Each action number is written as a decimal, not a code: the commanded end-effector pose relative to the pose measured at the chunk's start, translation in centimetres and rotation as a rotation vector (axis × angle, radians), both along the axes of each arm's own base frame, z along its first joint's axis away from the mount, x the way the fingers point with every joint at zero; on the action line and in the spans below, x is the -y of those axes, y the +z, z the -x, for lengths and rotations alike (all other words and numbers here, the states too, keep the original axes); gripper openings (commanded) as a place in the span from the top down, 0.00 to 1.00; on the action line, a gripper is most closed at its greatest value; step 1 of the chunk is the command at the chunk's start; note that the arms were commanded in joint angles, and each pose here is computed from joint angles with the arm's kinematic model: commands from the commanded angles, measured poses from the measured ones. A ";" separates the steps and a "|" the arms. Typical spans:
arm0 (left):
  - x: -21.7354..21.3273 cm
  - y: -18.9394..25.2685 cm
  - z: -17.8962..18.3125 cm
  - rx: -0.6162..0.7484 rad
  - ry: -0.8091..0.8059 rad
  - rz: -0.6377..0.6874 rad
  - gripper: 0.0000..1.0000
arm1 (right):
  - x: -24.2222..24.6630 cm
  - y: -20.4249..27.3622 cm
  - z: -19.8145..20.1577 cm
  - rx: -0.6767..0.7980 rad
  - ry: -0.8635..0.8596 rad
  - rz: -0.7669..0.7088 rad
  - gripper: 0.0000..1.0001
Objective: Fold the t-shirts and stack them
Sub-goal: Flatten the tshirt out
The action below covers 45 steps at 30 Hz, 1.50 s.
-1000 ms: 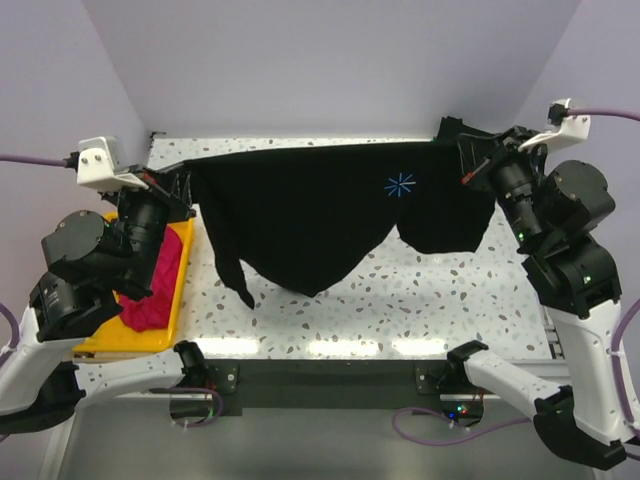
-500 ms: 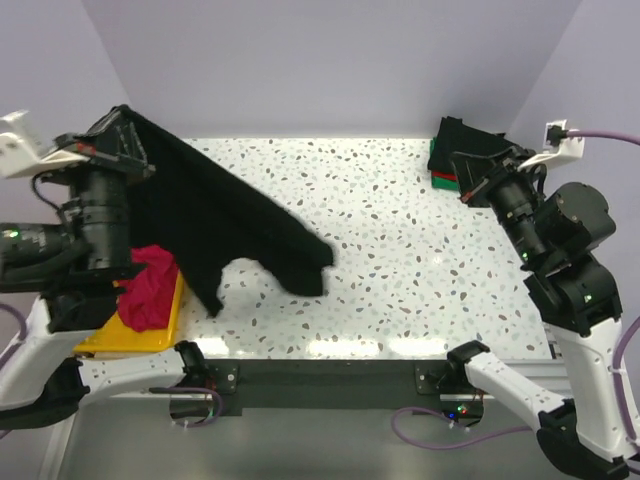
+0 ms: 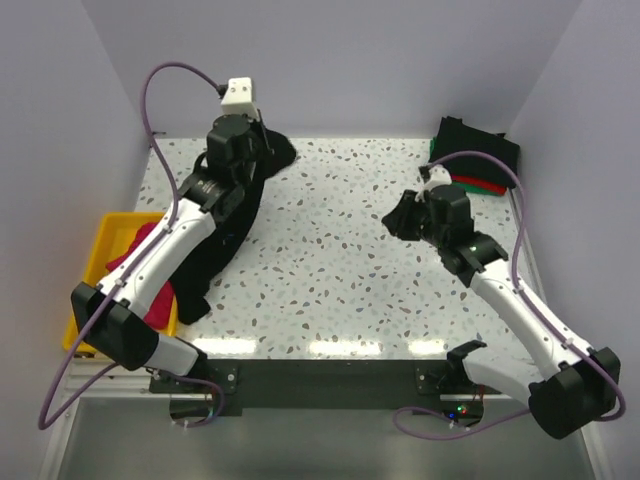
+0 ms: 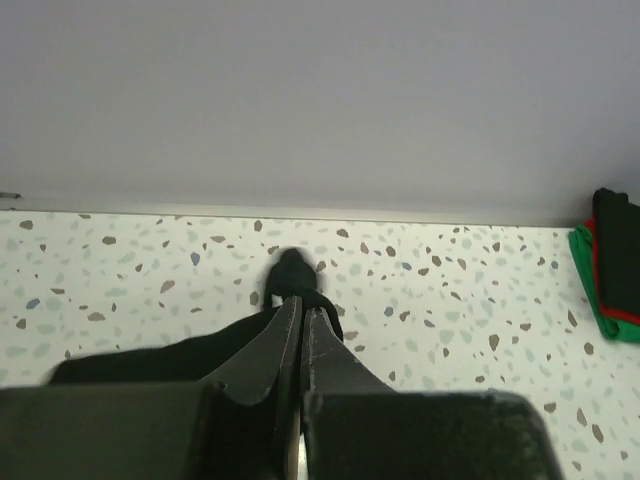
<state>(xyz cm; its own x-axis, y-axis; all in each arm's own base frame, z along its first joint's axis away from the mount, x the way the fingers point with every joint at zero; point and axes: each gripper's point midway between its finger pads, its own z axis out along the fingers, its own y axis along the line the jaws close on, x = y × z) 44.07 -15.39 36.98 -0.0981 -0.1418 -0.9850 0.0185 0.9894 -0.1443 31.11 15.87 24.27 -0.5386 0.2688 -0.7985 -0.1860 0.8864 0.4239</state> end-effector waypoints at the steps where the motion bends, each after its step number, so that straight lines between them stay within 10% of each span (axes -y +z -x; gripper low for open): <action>1: 0.7 9.9 2.8 0.231 -0.099 0.200 1.00 | -3.9 0.9 0.0 0.098 0.146 -0.108 0.73; 16: 2.9 19.4 9.2 0.345 -0.268 0.155 1.00 | -11.1 0.1 0.4 0.142 0.302 -0.112 0.40; 35: 3.5 18.3 9.7 0.311 -0.298 0.153 1.00 | -18.5 -11.5 1.2 0.113 0.157 0.055 0.02; 38: 3.1 18.3 10.1 0.315 -0.293 0.155 1.00 | -18.6 -12.7 0.7 0.098 0.116 0.047 0.09; 45: 1.6 18.8 11.2 0.332 -0.262 0.144 1.00 | -16.1 -10.1 0.0 0.155 0.011 0.071 0.97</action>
<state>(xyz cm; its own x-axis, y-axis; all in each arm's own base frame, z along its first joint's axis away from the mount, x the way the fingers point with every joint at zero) 35.07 -18.81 52.06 0.0657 -0.2475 -0.9667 0.3282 0.9202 -0.2133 29.08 32.98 8.36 -0.5440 0.0648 -0.8366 -0.3256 0.9026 0.2817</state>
